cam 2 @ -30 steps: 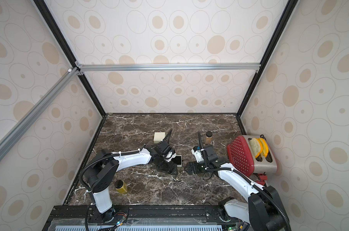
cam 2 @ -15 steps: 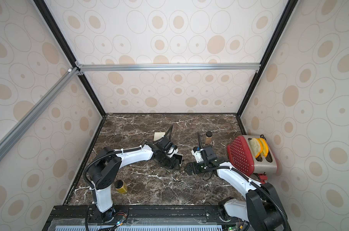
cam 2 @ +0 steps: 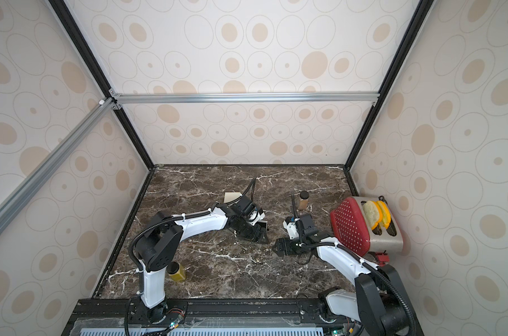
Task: Place the earrings into the drawer-style jewelry box
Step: Adjust the jewelry box at the center of the board.
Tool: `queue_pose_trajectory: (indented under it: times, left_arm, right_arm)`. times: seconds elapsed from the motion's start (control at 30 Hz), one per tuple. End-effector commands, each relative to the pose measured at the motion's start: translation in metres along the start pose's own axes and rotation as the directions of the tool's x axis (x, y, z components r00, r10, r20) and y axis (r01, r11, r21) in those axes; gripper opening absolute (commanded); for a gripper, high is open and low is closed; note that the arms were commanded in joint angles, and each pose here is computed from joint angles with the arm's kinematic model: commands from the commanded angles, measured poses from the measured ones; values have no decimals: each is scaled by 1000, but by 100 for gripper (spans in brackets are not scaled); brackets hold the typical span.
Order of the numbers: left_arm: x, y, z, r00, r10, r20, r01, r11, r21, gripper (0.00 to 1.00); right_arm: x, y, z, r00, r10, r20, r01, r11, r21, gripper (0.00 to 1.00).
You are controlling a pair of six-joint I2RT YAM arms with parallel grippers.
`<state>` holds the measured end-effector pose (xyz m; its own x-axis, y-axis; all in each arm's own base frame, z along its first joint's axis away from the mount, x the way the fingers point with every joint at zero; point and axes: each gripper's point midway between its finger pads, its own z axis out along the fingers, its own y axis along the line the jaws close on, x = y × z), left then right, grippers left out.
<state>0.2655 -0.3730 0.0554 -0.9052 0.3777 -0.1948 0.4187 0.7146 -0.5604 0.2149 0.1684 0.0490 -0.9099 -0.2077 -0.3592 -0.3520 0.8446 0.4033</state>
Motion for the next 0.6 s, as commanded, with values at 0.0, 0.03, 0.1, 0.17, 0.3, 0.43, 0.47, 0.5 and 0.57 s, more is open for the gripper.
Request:
queue_pose_trajectory:
  times: [0.0,0.03,0.1,0.17,0.3,0.43,0.47,0.5,0.57]
  left_arm:
    - [-16,-6,-2,1000,-1,26,0,1000,17,79]
    - [-17,-6,-2,1000,-2,29,2,1000,15,79]
    - [-18,-4,-2,999,-8,32,8,1000,4,79]
    - [-19,-2,-4,999,-12,36,12,1000,-15,79]
    - [-7,0,-23,999,19,51,-13,994,-109,80]
    - [24,3,-43,997,73,6,-69,965,-252,74]
    - [31,3,-46,997,81,-7,-79,956,-281,71]
    - [36,3,-47,996,91,-20,-93,948,-305,67]
    - [40,-3,-46,993,112,-37,-118,937,-329,62]
  right_arm:
    - [3,-3,4,1000,7,-15,-7,1000,4,92]
    - [3,-3,4,1000,6,-13,-6,1000,4,92]
    - [3,-4,4,1000,4,-13,-4,1000,6,92]
    - [2,-4,4,1000,0,-12,0,1000,12,92]
    - [0,-9,0,1000,-8,-4,8,999,46,98]
    - [-5,-22,-8,999,17,32,-20,995,99,99]
    - [-6,-26,-10,998,31,49,-36,994,105,99]
    - [-7,-29,-11,997,40,63,-46,993,111,99]
    - [-8,-32,-15,995,49,88,-59,992,113,99]
